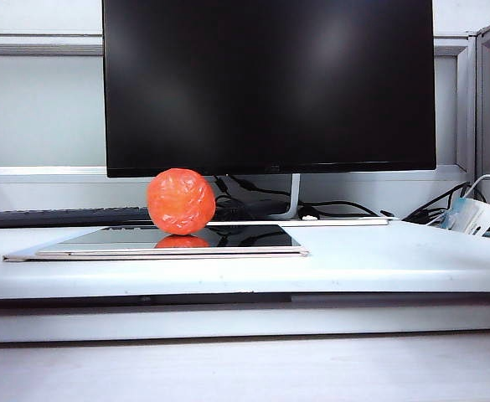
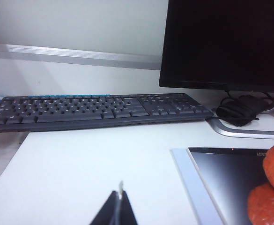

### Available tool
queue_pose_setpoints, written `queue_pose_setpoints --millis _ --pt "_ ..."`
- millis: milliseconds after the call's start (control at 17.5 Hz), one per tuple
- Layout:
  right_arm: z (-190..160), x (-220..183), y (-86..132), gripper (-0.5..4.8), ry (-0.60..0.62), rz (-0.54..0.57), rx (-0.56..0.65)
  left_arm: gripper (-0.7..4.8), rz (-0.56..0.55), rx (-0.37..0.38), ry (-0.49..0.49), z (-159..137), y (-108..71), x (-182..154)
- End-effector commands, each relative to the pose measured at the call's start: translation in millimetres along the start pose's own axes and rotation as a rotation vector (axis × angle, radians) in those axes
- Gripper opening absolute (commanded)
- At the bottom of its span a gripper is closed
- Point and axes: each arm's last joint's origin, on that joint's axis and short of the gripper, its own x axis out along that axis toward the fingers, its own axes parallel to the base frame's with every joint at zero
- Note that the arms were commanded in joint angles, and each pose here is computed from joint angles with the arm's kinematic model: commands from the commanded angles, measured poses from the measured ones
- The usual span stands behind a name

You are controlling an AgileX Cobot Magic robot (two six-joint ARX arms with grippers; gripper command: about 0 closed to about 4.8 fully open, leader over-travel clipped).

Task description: Place the orange on the center of the mirror.

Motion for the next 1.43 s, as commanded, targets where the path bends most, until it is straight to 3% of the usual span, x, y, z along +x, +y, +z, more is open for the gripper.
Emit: queue_pose_setpoints --millis 57,228,1427 --pt "-1.7 -1.1 -9.4 0.00 -0.010 -0.320 0.049 -0.05 -0.006 -0.001 -0.012 1.4 -0.3 0.0" --pt "-1.5 -2.3 -12.5 0.00 -0.022 -0.436 0.071 -0.05 -0.006 -0.001 -0.012 1.4 -0.3 0.0" --pt "-0.8 -2.6 -12.9 0.00 -0.034 -0.454 0.087 -0.05 -0.006 -0.001 -0.012 1.4 -0.3 0.0"
